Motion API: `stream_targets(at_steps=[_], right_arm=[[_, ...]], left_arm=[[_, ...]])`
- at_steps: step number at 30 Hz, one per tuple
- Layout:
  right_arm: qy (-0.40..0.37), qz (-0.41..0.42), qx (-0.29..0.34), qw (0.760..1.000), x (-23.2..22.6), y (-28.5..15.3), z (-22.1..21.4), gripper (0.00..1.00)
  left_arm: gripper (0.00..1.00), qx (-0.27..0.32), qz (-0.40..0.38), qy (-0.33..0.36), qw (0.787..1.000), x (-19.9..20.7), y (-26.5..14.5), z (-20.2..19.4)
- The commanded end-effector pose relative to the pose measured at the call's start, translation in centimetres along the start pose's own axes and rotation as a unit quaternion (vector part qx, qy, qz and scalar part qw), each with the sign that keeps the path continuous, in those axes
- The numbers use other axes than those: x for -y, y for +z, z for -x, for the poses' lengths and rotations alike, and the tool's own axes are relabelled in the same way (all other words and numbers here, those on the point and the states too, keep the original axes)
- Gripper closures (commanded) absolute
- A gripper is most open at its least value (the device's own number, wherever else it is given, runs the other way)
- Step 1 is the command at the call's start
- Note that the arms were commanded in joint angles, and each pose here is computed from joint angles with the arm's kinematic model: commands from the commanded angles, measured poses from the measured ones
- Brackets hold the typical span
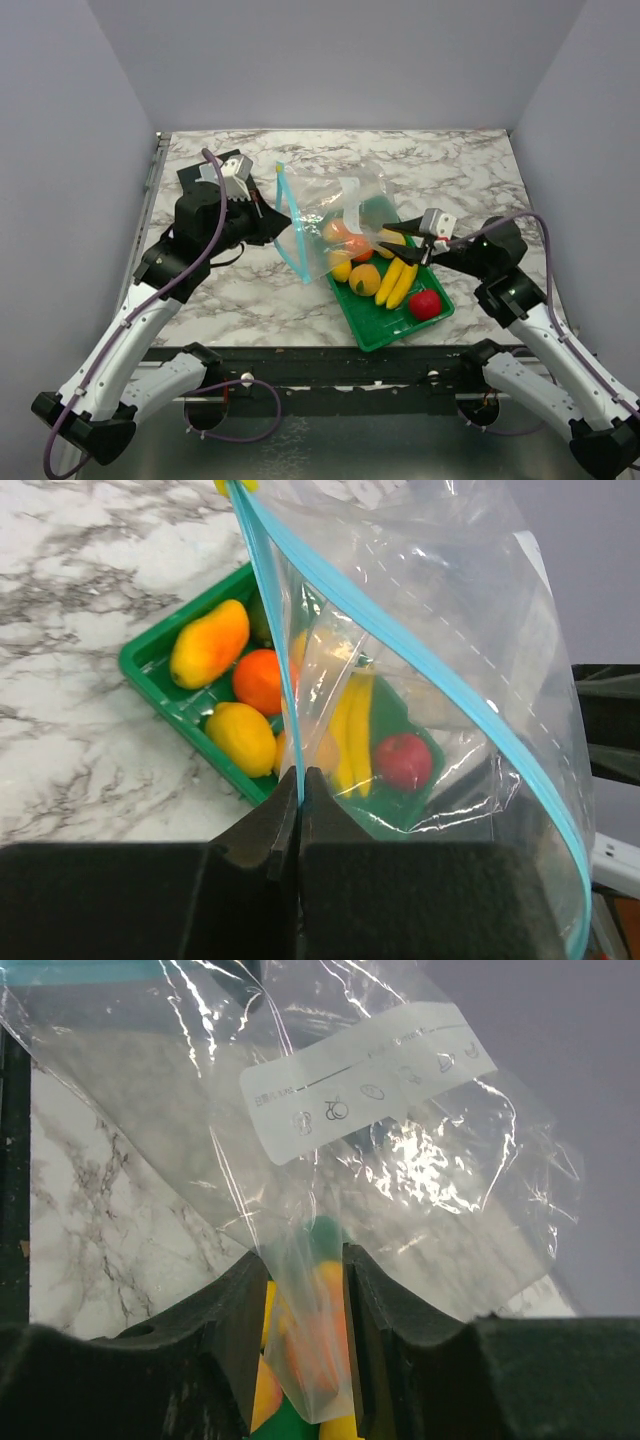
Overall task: Place the food in the zip-top bag and seal the zipper
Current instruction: Open the zipper of the food storage bag.
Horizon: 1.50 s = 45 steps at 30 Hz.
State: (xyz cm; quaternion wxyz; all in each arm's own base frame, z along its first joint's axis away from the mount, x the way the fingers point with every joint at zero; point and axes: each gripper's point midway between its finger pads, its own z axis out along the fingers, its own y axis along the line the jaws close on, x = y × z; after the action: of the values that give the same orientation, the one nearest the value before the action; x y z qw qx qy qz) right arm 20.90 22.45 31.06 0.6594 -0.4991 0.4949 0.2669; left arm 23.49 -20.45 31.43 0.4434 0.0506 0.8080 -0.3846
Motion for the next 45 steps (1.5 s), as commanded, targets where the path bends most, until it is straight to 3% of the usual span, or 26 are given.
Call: stream_targets(at_steps=[1, 12, 19, 27, 45], right_arm=[[0.061, -0.011, -0.009, 0.998, 0.8, 0.7, 0.7, 0.55], [0.235, 0.008, -0.043, 0.971, 1.3, 3.4, 0.7, 0.41], [0.305, 0.008, -0.032, 0.952, 1.5, 4.7, 1.3, 0.42], [0.331, -0.081, -0.047, 0.939, 2.8, 7.3, 2.5, 0.42], [0.31, -0.159, -0.093, 0.933, 0.2, 15.7, 2.8, 0.41]], left_arm=[[1.0, 0.042, 0.07, 0.044, 0.996, -1.9, -1.7, 2.2], [1.0, 0.071, 0.168, 0.097, 0.978, -4.7, -3.6, 4.5], [1.0, 0.074, 0.211, 0.115, 0.968, -6.1, -4.4, 5.0], [1.0, 0.059, 0.25, 0.125, 0.958, -7.8, -4.1, 4.6], [1.0, 0.039, 0.322, 0.128, 0.937, -11.2, -4.0, 3.4]])
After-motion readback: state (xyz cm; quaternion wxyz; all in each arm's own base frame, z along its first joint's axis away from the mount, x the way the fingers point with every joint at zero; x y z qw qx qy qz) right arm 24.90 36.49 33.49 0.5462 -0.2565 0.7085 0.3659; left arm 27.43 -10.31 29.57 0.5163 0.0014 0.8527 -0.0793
